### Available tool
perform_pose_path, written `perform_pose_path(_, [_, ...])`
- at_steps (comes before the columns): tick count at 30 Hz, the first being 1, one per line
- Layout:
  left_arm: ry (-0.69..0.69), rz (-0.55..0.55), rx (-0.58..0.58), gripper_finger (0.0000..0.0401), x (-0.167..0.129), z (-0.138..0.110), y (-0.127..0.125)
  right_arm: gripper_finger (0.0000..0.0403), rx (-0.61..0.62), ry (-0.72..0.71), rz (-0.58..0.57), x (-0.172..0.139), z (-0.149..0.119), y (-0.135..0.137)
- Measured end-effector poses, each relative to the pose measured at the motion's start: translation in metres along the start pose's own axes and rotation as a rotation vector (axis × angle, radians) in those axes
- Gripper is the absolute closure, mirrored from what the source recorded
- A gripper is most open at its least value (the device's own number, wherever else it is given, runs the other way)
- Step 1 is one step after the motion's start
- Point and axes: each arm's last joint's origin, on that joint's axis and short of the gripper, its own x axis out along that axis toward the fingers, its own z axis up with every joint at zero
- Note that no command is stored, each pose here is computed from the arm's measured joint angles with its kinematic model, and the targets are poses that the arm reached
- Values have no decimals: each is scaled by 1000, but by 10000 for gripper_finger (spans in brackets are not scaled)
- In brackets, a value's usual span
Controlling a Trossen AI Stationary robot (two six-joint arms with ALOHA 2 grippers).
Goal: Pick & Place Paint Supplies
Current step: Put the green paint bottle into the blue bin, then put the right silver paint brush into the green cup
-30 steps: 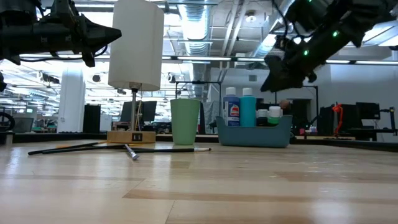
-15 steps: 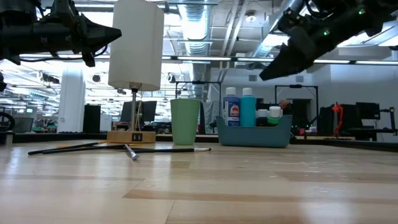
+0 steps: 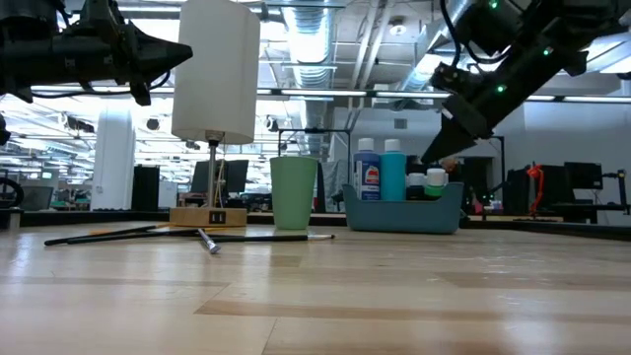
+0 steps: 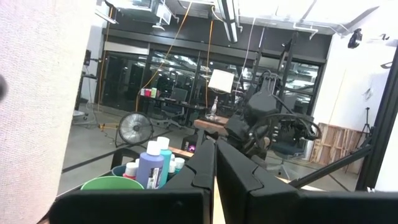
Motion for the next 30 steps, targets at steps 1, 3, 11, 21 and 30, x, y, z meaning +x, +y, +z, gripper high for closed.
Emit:
perform_pose_path(1, [0, 0, 0, 399, 0, 0, 0, 393, 4, 13, -1, 1, -1, -1])
perform_pose_path(3, [0, 0, 0, 399, 0, 0, 0, 400, 3, 36, 3, 1, -3, -3])
perform_pose_path(11, [0, 0, 0, 399, 0, 0, 0, 401, 11, 66, -17, 3, -5, -9])
perform_pose_path(21, [0, 0, 0, 399, 0, 0, 0, 402, 22, 80, -49, 6, -5, -17])
perform_pose_path(30, [-1, -1, 0, 399, 0, 0, 0, 402, 23, 85, -76, 8, -5, -24])
